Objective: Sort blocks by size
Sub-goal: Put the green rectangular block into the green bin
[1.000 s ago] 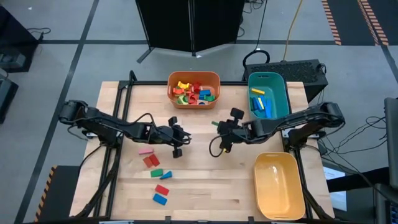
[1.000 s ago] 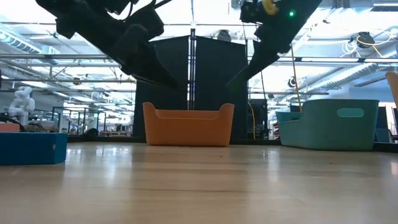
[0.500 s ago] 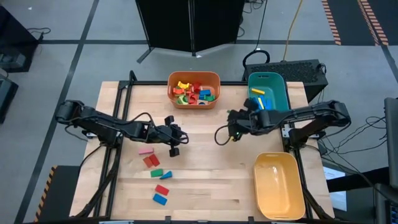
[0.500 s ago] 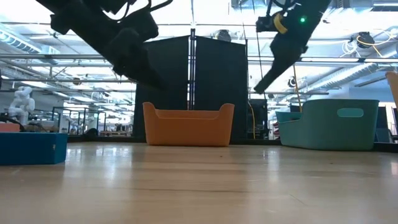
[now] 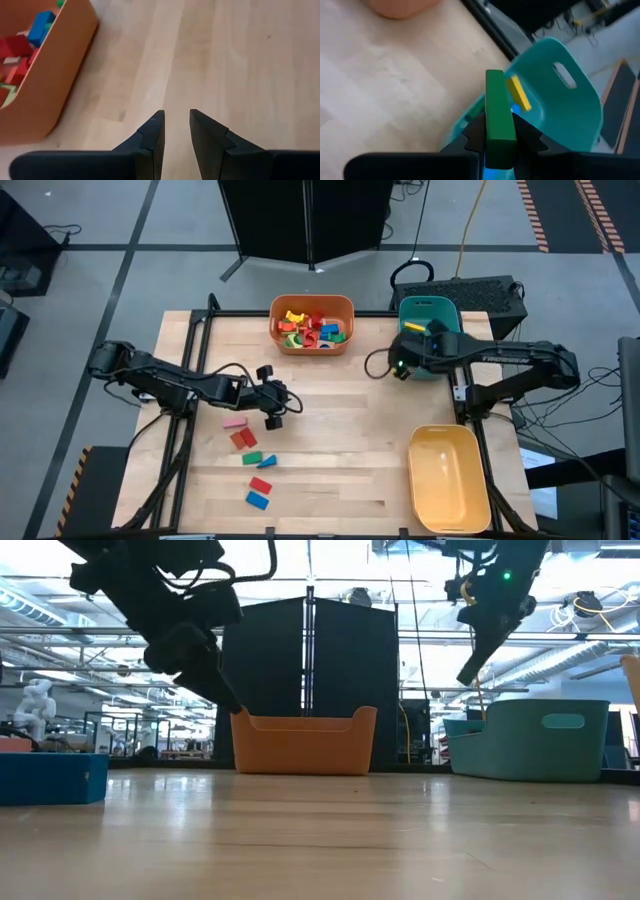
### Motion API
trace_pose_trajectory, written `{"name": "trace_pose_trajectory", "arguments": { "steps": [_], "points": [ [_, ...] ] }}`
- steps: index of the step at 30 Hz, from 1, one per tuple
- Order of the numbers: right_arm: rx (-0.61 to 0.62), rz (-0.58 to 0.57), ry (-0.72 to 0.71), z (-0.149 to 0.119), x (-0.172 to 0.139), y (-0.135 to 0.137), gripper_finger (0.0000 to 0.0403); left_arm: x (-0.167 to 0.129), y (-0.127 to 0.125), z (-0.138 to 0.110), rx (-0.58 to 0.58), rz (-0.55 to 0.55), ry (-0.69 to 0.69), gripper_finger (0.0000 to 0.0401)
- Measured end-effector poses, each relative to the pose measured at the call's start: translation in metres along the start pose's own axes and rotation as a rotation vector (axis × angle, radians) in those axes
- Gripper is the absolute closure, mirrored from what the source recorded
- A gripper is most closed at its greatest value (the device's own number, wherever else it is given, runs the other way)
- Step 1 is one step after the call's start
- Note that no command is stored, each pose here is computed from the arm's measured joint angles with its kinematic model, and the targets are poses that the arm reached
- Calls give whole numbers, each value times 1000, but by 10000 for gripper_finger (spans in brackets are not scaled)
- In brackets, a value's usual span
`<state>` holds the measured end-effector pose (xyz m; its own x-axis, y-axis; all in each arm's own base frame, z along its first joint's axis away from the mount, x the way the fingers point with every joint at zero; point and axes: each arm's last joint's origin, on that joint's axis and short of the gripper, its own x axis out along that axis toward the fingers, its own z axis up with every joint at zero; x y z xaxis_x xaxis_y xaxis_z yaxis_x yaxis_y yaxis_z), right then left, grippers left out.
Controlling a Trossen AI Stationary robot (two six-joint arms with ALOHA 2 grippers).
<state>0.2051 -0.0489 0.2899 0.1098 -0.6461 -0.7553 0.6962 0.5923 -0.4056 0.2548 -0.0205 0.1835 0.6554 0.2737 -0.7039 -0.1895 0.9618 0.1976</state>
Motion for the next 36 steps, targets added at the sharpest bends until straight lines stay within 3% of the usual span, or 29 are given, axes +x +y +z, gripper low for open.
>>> {"name": "trace_pose_trajectory", "arguments": {
  "steps": [15,25,30,36],
  "points": [
    [204,19,179,10,46,-58,358,9,32,-5,-22,112,82,310],
    [258,150,236,-19,101,-59,358,7,32,-14,-96,121,170,310],
    [281,160,263,-28,110,-59,354,7,30,-17,-157,90,202,310],
    [293,157,247,-28,112,-59,322,5,23,-17,-140,62,196,310]
  ]
}}
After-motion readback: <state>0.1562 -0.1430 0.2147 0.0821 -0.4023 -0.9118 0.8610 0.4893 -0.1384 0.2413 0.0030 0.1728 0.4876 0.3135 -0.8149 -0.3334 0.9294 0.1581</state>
